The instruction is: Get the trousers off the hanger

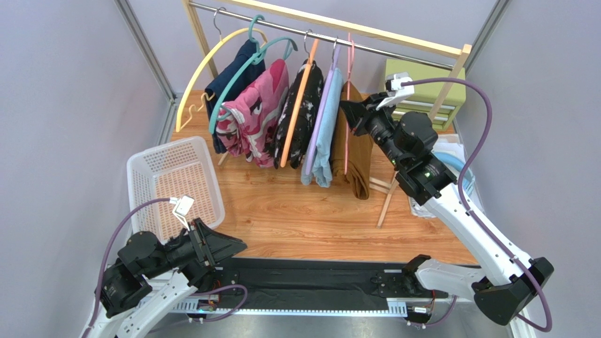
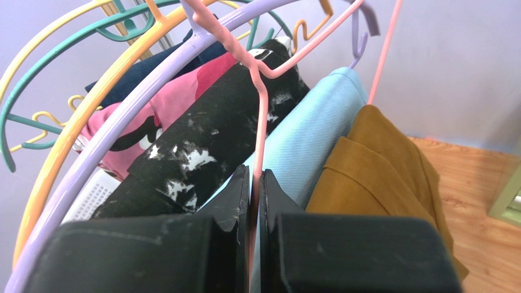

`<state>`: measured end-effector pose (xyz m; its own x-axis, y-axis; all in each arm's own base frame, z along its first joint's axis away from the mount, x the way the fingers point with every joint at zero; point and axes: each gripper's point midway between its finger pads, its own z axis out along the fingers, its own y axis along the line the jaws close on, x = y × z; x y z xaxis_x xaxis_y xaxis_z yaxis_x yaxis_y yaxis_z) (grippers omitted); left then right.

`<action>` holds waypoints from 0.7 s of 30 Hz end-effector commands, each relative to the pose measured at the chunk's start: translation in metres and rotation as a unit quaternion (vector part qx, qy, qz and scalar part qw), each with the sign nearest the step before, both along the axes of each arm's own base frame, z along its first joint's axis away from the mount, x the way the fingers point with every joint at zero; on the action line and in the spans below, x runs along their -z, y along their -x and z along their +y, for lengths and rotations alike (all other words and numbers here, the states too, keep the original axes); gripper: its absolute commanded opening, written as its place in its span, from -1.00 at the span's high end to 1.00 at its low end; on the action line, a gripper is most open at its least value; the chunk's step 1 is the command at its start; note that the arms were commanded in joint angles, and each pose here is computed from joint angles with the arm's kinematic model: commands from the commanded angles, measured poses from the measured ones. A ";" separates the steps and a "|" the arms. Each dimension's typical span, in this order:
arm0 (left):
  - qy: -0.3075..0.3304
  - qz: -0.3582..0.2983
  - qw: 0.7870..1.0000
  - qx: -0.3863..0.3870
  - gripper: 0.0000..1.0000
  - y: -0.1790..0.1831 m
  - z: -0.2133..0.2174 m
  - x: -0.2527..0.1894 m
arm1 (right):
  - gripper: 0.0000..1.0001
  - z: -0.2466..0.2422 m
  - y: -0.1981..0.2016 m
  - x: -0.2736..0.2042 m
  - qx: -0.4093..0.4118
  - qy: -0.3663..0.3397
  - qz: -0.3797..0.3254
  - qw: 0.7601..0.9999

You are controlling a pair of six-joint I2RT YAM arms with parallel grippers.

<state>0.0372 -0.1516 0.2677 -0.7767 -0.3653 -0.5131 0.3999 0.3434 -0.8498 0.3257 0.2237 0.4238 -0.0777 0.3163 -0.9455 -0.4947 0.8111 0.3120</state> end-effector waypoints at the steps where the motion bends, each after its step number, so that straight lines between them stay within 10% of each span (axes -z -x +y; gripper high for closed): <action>1: 0.022 -0.019 1.000 0.002 -0.31 0.007 0.006 -0.013 | 1.00 -0.001 0.019 -0.052 -0.022 -0.002 -0.138 0.990; 21: 0.015 -0.013 1.000 -0.002 -0.31 0.004 0.005 -0.010 | 1.00 -0.009 0.025 -0.095 -0.003 -0.001 -0.245 0.970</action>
